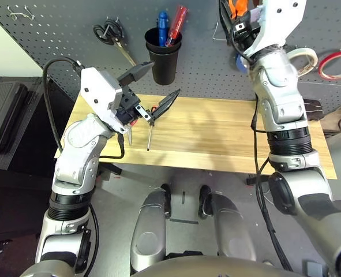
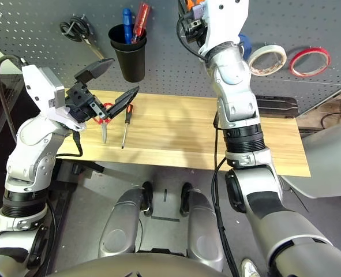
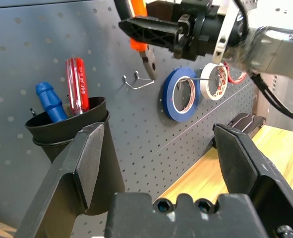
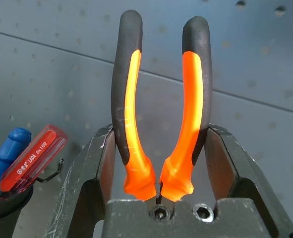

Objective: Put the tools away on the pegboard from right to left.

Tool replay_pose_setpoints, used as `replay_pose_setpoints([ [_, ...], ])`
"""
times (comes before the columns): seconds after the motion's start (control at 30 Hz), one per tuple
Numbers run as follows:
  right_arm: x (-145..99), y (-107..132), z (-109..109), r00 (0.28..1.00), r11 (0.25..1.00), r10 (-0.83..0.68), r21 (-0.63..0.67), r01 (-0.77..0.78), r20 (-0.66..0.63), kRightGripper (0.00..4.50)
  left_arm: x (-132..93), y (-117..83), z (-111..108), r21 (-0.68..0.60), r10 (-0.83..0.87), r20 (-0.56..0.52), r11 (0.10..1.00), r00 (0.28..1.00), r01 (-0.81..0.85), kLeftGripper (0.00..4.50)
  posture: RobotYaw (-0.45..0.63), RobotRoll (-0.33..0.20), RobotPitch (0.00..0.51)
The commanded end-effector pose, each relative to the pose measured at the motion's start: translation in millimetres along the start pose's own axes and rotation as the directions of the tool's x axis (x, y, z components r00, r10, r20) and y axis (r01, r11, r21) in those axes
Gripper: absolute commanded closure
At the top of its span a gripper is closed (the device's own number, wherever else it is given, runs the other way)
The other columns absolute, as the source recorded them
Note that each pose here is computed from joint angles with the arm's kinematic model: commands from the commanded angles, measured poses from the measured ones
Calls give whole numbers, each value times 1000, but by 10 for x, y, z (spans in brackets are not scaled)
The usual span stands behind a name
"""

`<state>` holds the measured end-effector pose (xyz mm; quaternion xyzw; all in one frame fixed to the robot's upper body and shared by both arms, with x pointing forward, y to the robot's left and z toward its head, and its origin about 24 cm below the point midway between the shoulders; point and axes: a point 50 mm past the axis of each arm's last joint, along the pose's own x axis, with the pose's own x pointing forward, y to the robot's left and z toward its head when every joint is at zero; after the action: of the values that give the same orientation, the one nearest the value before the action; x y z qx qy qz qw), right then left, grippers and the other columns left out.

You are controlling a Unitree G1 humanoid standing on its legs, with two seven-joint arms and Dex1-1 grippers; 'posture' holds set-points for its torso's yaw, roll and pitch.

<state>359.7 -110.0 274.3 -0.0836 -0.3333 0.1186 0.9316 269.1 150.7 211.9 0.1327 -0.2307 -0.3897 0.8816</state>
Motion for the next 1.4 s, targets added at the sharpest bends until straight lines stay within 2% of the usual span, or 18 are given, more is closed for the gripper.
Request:
replay_pose_setpoints([
  [0.03,66,-4,54,998,1000,-22,4,21,67,1593,14,-3,45,-8,3,22,1000,1000,-3,0,170,0,222],
  [0.37,174,92,-69,996,999,-36,2,36,82,1593,15,-16,50,-10,5,20,1000,1000,-5,0,187,0,225],
  [0.7,134,104,-316,998,998,-55,-3,55,-29,1593,4,-21,44,-8,8,18,1000,1000,-8,0,190,0,229],
  [0.77,123,113,-274,999,999,-49,25,48,13,863,2,-23,39,-10,8,17,1000,1000,-7,0,190,0,229],
  [0.87,63,119,-156,993,1000,-13,-4,14,114,32,2,-27,35,-12,6,17,1000,1000,-6,0,189,0,231],
  [1.13,-150,-77,39,985,1000,18,-24,-14,174,32,-32,-31,18,-17,12,5,1000,1000,-12,0,192,0,242],
  [1.27,-296,-185,125,987,991,131,4,-132,92,32,-75,-29,-8,-22,24,-11,999,1000,-24,0,183,0,252],
  [1.4,-543,-311,43,958,963,268,7,-269,-96,32,-124,-35,-63,-40,37,-48,998,998,-39,0,170,0,263],
])
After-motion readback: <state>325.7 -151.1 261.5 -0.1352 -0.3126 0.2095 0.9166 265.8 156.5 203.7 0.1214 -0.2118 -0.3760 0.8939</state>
